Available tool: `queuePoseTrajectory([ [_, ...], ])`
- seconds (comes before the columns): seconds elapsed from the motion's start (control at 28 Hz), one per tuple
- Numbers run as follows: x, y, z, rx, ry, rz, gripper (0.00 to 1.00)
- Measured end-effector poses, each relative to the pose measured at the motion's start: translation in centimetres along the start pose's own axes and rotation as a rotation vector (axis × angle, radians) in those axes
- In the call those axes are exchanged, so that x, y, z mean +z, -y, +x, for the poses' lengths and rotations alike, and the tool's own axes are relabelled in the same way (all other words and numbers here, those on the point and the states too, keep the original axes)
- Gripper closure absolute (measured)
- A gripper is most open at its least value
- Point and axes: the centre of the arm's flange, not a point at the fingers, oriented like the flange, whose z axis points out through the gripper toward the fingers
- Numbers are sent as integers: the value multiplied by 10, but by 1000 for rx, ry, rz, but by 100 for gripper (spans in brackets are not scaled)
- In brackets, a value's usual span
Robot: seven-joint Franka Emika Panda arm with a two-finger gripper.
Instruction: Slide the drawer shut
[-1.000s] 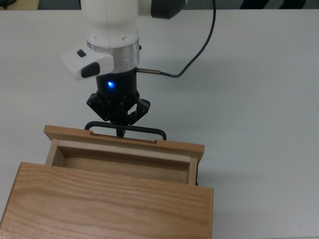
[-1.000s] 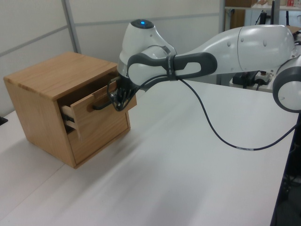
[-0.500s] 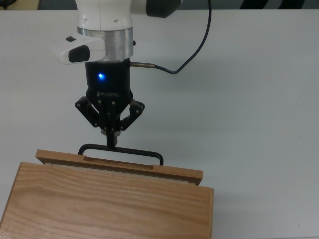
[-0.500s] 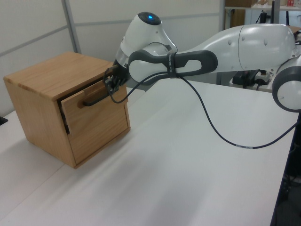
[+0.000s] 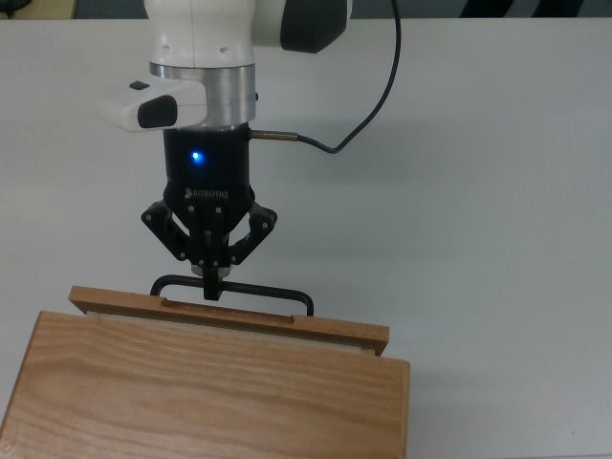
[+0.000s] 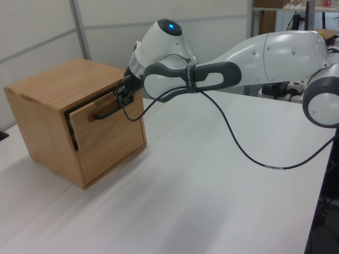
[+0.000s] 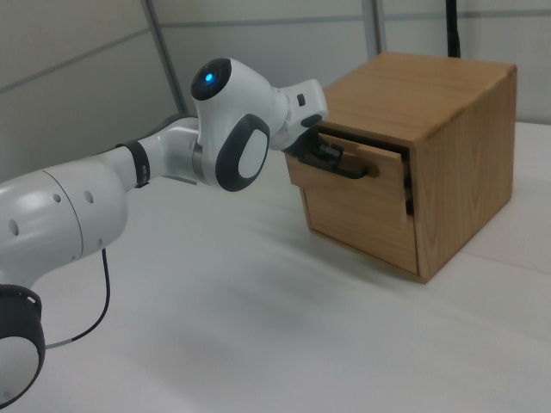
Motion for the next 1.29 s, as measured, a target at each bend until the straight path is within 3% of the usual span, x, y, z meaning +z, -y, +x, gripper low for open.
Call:
queuePoseTrajectory([
  [0.54,-26,-6,-1,6,111,-20,99],
  [0.93,-16,-6,-12,4,160,-25,99],
  [1.29,9,-6,-14,4,39,-11,99],
])
